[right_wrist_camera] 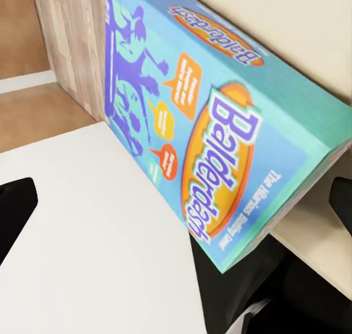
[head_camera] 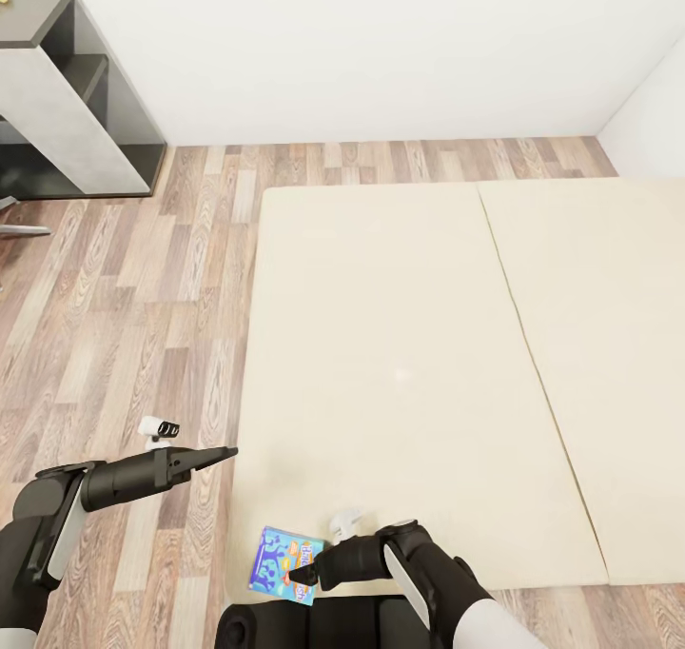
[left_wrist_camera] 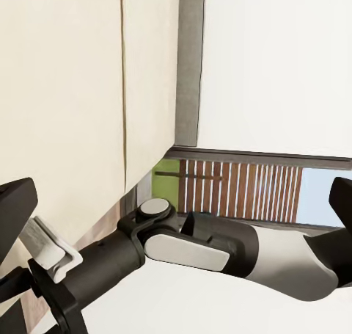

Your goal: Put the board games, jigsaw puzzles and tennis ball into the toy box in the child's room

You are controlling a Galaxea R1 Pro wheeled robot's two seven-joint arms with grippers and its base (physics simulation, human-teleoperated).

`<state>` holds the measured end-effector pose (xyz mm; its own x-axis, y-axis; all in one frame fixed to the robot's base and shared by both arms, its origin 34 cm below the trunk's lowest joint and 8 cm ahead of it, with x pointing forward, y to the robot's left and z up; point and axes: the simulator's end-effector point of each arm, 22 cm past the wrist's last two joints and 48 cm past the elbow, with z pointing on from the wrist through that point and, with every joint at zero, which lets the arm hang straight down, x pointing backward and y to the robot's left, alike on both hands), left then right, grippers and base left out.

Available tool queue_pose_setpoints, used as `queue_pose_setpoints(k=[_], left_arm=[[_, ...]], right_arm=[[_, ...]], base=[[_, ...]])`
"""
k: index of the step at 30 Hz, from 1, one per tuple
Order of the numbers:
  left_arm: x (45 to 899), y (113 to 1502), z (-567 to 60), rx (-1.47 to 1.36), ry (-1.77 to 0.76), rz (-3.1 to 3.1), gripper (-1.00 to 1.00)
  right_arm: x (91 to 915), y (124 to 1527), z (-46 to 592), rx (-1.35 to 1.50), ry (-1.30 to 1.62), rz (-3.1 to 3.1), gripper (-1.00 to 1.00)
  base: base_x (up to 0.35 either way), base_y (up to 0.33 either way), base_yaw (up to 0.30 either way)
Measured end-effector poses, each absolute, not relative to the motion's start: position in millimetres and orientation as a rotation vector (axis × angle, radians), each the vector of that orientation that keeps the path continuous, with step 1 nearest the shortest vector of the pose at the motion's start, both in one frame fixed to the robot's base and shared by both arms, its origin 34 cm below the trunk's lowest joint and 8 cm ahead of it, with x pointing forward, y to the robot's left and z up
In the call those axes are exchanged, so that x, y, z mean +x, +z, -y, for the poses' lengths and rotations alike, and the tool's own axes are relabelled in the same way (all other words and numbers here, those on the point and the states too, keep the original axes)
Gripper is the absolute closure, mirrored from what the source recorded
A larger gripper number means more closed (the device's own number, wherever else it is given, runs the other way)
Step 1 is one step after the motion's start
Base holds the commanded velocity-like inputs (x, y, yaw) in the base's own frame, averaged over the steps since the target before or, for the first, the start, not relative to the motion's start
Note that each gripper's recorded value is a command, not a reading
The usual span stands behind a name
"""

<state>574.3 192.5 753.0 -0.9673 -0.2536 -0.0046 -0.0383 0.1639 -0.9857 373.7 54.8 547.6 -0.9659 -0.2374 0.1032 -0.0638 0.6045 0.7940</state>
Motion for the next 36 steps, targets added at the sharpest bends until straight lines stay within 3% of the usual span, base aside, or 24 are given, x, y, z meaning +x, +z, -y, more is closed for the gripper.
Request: queue_pose_setpoints(k=[36], left_arm=[[574.1,752.7,-192.5,-0.288,-1.907,-2.264,-1.0]], right_arm=[[370.7,546.6,-54.1,0.245,-1.289,2.631,-1.0]], base=[[0.0,0.0,0.0]])
